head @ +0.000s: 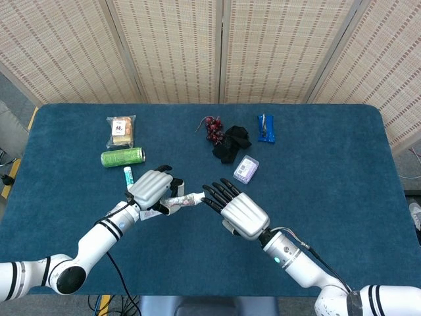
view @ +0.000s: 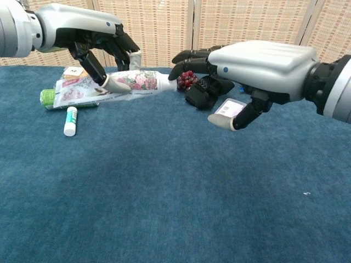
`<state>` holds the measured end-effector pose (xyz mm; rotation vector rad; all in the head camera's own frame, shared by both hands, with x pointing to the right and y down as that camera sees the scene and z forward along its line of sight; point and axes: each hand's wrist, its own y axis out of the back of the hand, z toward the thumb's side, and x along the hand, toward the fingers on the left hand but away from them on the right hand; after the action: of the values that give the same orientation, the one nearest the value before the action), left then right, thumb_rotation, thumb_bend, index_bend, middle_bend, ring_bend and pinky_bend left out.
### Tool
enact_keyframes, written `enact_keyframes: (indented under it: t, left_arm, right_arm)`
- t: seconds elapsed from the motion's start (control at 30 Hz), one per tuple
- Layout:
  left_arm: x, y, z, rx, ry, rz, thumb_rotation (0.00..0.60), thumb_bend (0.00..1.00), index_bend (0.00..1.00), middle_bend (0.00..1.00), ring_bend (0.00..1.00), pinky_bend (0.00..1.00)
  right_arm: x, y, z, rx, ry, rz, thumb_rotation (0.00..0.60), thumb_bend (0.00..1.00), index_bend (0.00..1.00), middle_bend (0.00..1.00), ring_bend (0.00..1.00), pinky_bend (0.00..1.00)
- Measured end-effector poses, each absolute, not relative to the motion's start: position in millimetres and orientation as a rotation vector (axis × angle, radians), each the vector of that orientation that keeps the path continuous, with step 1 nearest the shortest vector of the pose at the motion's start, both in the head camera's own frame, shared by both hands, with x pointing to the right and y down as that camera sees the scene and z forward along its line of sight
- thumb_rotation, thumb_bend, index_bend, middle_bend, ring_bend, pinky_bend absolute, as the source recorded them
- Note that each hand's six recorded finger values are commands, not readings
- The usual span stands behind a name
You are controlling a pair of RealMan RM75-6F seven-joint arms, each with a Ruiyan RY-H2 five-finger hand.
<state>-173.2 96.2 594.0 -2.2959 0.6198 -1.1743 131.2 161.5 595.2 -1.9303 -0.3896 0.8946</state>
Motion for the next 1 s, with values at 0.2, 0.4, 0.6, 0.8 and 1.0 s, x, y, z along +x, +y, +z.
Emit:
enact_keyframes:
  t: [0.2,0.4,0.6,0.8,1.0]
  left_arm:
    - [-173.8,95.9,593.1,-2.3,0.62,-1.168,0.6,0.28,0.55,0.66,0.4,0.1]
    - [-174.4,95.8,591.8,-2.306,0.618,-1.163,0.6,0.28,0.55,0.66,0.4,0.1]
    - [-175.0,95.5,590.5,-2.314,0.62,-1.157,0.6,0.28,0.55,0.66,0.4,0.1]
    - [-175.4,96.4,586.8,-2.325,0.625,-1.144,0.6,0.28,0.55,0.66,0.4,0.1]
    - [-172.2,100.9,582.0,-2.353,0.618,-1.123,0.6,0.28,0.55,0.66,0.4,0.1]
  right_arm:
    - [135.1,157.9,601.8,-1.921,-0.387,0.922,0.6,0.33,0.17,0.01,0.0,0.0]
    - [136.7,155.6,606.8,-1.919,-0.388,0.943,0.6,0.33,0.17,0.01,0.0,0.0]
    - [136.4,153.5,611.6,-1.92,-0.388,0.954,0.6,0.33,0.17,0.01,0.0,0.0]
    - [136.4,151.8,615.5,-1.923,-0.389,0.963,0.6,0.33,0.17,0.01,0.0,0.0]
    - [133.7,151.3,618.5,-1.932,-0.39,0.96,0.6,0.33,0.17,0.01,0.0,0.0]
